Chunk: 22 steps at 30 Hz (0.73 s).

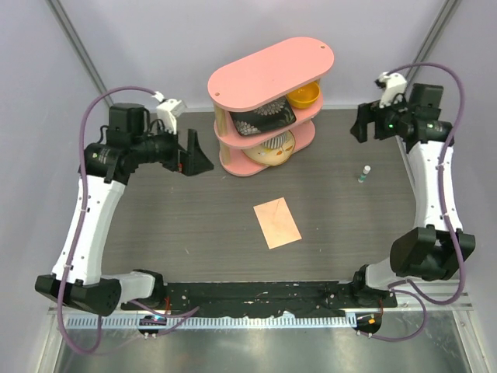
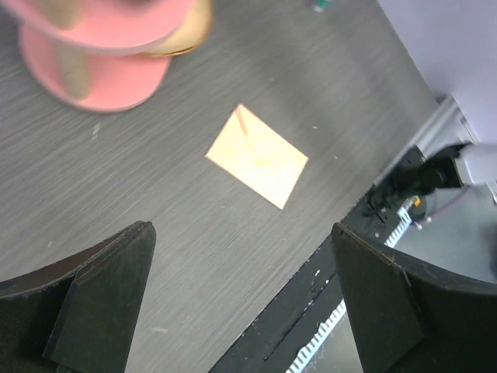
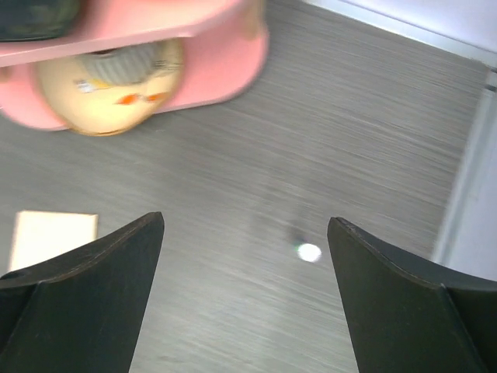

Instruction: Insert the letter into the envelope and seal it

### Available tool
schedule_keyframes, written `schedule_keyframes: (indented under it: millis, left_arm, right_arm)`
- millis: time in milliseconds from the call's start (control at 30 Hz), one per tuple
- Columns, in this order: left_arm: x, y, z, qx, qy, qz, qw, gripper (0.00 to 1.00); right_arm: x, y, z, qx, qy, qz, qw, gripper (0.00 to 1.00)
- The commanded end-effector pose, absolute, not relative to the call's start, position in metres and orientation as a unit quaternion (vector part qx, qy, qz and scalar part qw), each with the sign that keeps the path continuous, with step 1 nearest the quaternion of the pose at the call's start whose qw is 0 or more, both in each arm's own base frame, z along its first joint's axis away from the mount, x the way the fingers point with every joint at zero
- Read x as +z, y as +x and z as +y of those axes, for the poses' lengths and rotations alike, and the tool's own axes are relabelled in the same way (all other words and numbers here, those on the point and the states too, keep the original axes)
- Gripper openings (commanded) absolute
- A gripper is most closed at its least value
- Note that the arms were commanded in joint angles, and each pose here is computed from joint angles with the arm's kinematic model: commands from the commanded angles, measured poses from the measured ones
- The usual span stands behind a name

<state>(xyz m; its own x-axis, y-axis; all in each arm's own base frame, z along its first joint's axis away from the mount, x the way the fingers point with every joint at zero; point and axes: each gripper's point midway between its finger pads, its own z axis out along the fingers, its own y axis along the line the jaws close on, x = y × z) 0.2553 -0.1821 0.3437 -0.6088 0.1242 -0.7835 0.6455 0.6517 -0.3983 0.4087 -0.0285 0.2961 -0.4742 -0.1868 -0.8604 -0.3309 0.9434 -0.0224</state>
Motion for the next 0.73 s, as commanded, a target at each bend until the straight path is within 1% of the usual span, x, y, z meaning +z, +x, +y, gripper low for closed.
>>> schedule_keyframes:
  millis: [0,100,133,233,267,333,367,400,467,500,700]
  left_arm:
    - [0.332,0.258,-0.135,-0.306,0.146,0.877,0.34,1.0]
    - [0.303,0.262,-0.109,-0.269,0.095,0.912,0.295,1.0]
    - [0.294,0.266,-0.096,-0.233,0.078,0.922,0.299,1.0]
    - [0.269,0.263,-0.075,-0.173,0.06,0.931,0.316,1.0]
    - [0.263,0.261,-0.072,-0.166,0.058,0.932,0.317,1.0]
    - [0.247,0.252,-0.066,-0.152,0.049,0.937,0.311,1.0]
    - [0.242,0.248,-0.066,-0.15,0.048,0.939,0.307,1.0]
    - [0.233,0.243,-0.065,-0.147,0.046,0.943,0.296,1.0]
    - [0.228,0.237,-0.063,-0.144,0.042,0.944,0.294,1.0]
    - [0.222,0.234,-0.062,-0.142,0.042,0.946,0.289,1.0]
    - [0.21,0.237,-0.063,-0.132,0.049,0.948,0.284,1.0]
  right_arm:
    - [0.304,0.379,0.037,0.107,-0.173,0.859,0.469,0.93]
    - [0.292,0.363,0.082,0.14,-0.197,0.857,0.454,0.93]
    - [0.289,0.356,0.097,0.155,-0.203,0.856,0.449,0.93]
    - [0.272,0.335,0.113,0.181,-0.214,0.854,0.438,0.94]
    - [0.26,0.322,0.112,0.183,-0.202,0.859,0.433,0.94]
    - [0.252,0.317,0.107,0.169,-0.192,0.857,0.446,0.94]
    - [0.233,0.307,0.105,0.163,-0.188,0.866,0.434,0.94]
    - [0.239,0.303,0.098,0.148,-0.182,0.859,0.456,0.94]
    - [0.225,0.292,0.094,0.142,-0.179,0.859,0.458,0.94]
    - [0.228,0.285,0.092,0.14,-0.18,0.853,0.469,0.94]
    - [0.218,0.279,0.084,0.121,-0.176,0.856,0.471,0.95]
